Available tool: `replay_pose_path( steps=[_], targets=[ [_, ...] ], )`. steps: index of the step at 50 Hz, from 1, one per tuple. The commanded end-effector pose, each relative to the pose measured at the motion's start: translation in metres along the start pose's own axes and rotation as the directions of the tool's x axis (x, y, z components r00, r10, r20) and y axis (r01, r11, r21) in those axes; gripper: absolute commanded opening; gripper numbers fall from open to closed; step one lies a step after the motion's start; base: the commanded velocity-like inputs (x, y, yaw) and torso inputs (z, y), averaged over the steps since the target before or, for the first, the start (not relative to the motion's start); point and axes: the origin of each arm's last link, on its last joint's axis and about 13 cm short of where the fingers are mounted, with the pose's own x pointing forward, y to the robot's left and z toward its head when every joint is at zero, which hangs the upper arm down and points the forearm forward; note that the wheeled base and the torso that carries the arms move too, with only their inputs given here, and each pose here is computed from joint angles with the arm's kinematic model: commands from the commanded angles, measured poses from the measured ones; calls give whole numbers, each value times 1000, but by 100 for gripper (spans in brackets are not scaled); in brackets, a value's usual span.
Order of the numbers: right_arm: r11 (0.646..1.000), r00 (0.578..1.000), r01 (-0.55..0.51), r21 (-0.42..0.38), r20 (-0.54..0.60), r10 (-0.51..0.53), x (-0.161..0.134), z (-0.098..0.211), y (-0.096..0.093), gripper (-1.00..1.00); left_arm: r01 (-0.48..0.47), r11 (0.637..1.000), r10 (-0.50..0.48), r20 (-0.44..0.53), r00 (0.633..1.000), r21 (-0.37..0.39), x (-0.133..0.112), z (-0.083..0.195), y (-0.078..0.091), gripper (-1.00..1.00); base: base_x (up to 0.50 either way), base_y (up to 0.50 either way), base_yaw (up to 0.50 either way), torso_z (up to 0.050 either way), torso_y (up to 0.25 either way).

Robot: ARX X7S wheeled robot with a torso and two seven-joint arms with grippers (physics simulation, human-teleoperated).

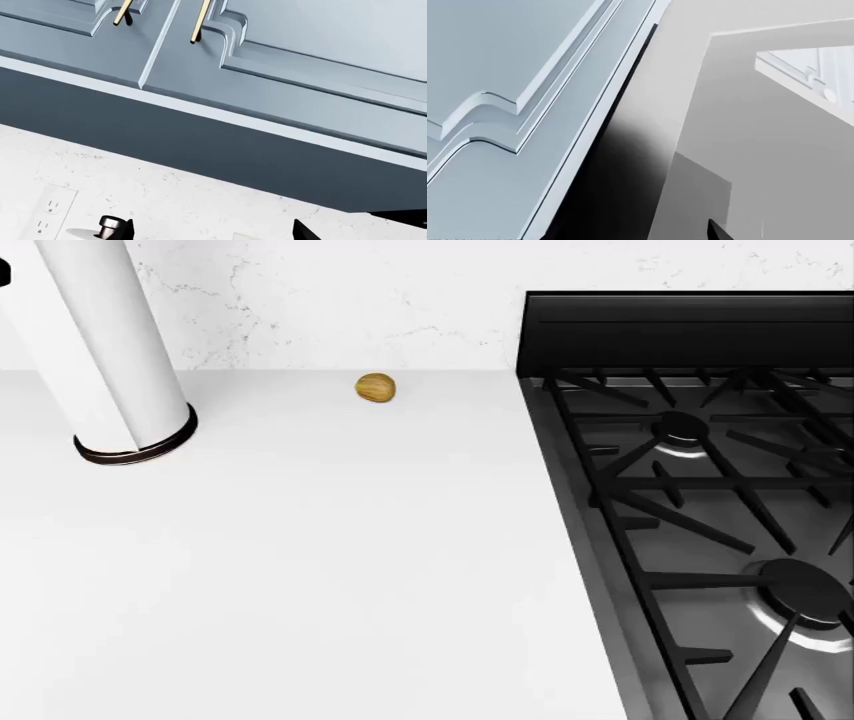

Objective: Close the microwave door

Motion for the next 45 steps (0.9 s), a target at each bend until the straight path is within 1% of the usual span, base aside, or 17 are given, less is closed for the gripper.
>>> replay_pose_path(
  steps=[1, 8, 12, 28, 29, 30, 31, 33, 35, 41, 45],
  targets=[
    [1000, 1000, 2, -2, 3, -2, 0, -4, -6, 100, -2, 1000, 3, -35, 999, 13, -4, -5, 1, 100, 0, 0, 0, 0, 0],
    [1000, 1000, 2, -2, 0, -2, 2, -7, -7, 100, 0, 1000, 1, -36, 999, 14, -5, -5, 1, 100, 0, 0, 0, -3, 0],
    [1000, 1000, -5, 15, 9, 5, 3, -8, -8, 100, 0, 1000, 0, -38, 999, 13, -5, -5, 1, 100, 0, 0, 0, -3, 0],
    [997, 1000, -3, 81, -22, 5, 6, -24, -12, 100, 3, 1000, -3, -41, 999, 16, -5, -7, 1, 100, 0, 0, 0, -4, 0],
    [996, 1000, -5, 88, -28, 8, 7, -25, -12, 100, 4, 1000, -3, -42, 999, 16, -5, -7, 1, 100, 0, 0, 0, 0, 0],
    [996, 995, 9, 85, -102, -1, 10, -30, -13, 100, 4, 1000, -3, -41, 999, 16, -5, -7, 1, 100, 0, 0, 0, 0, 0],
    [996, 989, 21, 83, -146, -9, 11, -33, -13, 100, 3, 1000, -3, -41, 999, 17, -5, -7, 1, 100, 0, 0, 0, -10, 0],
    [995, 984, 35, 91, -175, -19, 12, -35, -15, 100, 3, 1000, -3, -41, 999, 17, -5, -7, 1, 100, 0, 0, 0, 0, 0],
    [994, 987, 29, 103, -160, -12, 11, -34, -16, 100, 4, 1000, -3, -41, 999, 17, -5, -7, 1, 100, 0, 0, 0, -5, 0],
    [989, 982, 17, 150, -188, 12, 11, -35, -20, 100, 5, 1000, -4, -41, 999, 17, -6, -7, 0, 100, 0, 0, 0, -4, 0],
    [981, 980, -11, 193, -194, 49, 10, -36, -22, 100, 6, 1000, -5, -41, 999, 17, -6, -7, 0, 100, 0, 0, 0, -3, 0]
  ],
)
